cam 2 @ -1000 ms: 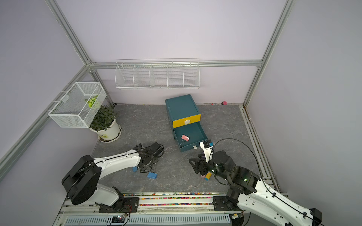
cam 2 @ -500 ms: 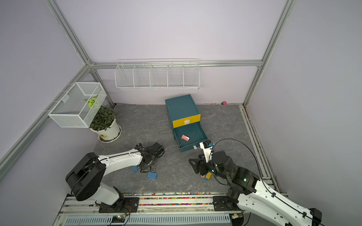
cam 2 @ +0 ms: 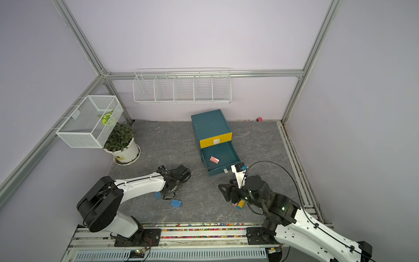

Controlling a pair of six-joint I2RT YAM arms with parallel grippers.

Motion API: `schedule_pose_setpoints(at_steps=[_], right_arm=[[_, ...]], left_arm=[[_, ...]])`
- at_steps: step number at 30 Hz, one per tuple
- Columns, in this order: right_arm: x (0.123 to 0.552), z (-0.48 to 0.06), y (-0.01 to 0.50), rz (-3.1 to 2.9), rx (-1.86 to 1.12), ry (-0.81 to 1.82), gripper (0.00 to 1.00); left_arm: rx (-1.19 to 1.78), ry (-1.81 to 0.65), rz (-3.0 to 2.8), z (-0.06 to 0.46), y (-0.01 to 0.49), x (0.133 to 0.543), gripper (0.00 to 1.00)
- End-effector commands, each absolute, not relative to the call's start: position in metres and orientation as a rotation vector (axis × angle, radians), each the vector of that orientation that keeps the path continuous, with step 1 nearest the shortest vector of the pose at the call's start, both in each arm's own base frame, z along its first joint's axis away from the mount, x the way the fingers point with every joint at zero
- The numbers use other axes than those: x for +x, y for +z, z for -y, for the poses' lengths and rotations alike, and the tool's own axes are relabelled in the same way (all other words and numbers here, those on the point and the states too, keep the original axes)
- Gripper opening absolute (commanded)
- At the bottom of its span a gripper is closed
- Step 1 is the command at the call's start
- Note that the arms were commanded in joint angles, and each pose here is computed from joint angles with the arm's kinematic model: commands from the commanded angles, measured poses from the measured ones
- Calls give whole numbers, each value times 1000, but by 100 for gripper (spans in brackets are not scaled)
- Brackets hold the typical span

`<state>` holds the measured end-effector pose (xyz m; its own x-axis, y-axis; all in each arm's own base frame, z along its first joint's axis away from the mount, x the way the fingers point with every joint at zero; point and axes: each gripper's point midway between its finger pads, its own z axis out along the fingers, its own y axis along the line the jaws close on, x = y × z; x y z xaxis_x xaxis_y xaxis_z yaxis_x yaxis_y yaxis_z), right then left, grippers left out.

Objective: Put the binder clips in the drawer according to color
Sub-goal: Pick up the binder clip at the center of the board, then place the binder clip in the drawer.

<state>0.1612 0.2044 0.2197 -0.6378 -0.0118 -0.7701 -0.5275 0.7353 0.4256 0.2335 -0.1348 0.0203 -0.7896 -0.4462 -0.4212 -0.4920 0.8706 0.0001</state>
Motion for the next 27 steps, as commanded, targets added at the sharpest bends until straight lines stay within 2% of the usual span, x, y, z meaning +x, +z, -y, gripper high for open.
schedule_pose_setpoints(at_steps=[1, 10, 20, 27], right_arm=[[159, -206, 221, -2118, -400, 864, 74], [159, -205, 225, -2107, -405, 864, 74], [158, -200, 224, -2108, -388, 849, 74], [159, -192, 222, -2108, -373, 813, 73]], left_arm=[[-689, 121, -2615, 141, 38, 238, 26], [-615, 24, -2531, 165, 100, 248, 24], [-346, -350, -2417, 272, 193, 272, 23], [-146, -534, -2414, 345, 218, 281, 23]])
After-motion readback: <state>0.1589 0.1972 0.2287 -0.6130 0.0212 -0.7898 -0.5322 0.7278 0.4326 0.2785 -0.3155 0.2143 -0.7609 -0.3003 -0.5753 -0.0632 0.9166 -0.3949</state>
